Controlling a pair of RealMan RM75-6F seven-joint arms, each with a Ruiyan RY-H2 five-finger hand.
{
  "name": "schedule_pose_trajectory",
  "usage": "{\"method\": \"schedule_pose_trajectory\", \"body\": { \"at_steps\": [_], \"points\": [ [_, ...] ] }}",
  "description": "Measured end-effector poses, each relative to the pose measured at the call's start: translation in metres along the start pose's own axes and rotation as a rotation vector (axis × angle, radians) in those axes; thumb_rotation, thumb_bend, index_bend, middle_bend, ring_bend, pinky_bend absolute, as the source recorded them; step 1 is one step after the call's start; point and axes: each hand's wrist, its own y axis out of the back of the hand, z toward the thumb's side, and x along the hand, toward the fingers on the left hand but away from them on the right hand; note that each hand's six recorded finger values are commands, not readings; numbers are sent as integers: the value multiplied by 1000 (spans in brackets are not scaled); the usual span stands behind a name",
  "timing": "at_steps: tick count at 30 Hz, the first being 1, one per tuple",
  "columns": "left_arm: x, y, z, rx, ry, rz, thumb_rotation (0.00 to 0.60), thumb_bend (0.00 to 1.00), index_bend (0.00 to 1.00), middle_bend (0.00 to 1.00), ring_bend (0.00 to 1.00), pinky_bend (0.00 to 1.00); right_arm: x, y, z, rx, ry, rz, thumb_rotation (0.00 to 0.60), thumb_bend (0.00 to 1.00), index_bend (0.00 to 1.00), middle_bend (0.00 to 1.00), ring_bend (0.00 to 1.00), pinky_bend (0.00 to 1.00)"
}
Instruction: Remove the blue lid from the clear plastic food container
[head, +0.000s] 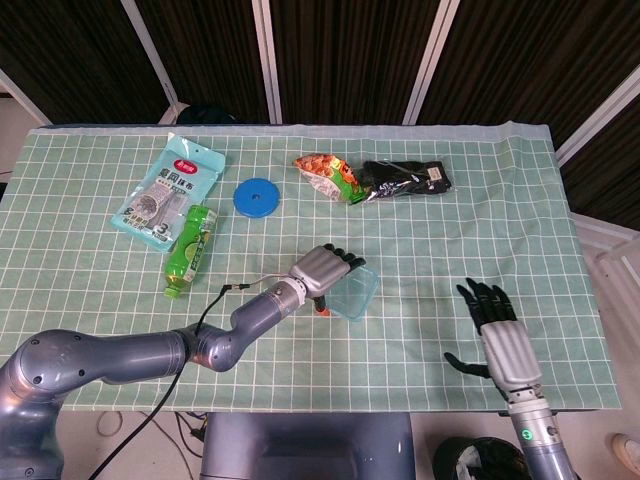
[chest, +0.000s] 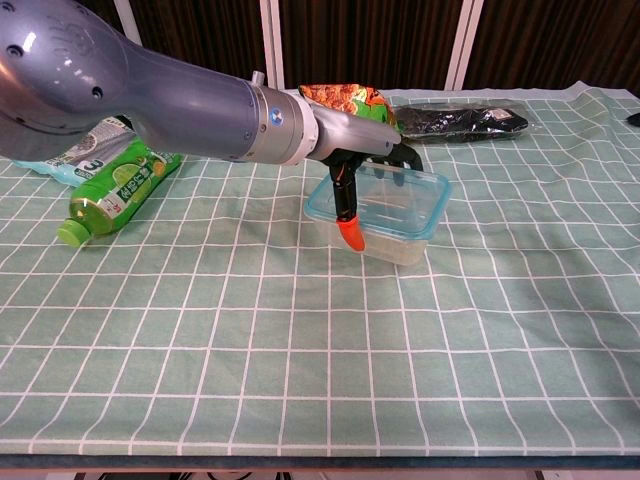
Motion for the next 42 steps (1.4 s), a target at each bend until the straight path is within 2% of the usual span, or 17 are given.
{"method": "schedule_pose_trajectory", "body": {
  "at_steps": [6, 15, 27, 42],
  "points": [
    [0, -2, 7, -5, -18, -8, 600, 100, 138, 168, 200, 354, -14, -30, 40, -25, 48, 35, 600, 266, 0, 0, 0, 0],
    [1, -7, 19, 6, -42, -30, 600, 99, 138, 170, 200, 354, -26, -50, 74, -62, 68, 38, 600, 266, 0, 0, 0, 0],
    [0, -10, 34, 8, -75, -50, 600, 100, 138, 171, 200, 355, -34, -64, 92, -100, 76, 29, 600, 266, 0, 0, 0, 0],
    [-3, -12, 45, 7, -94, -61, 600, 99, 138, 171, 200, 355, -39, -73, 97, -126, 67, 31, 600, 266, 0, 0, 0, 0]
  ]
}}
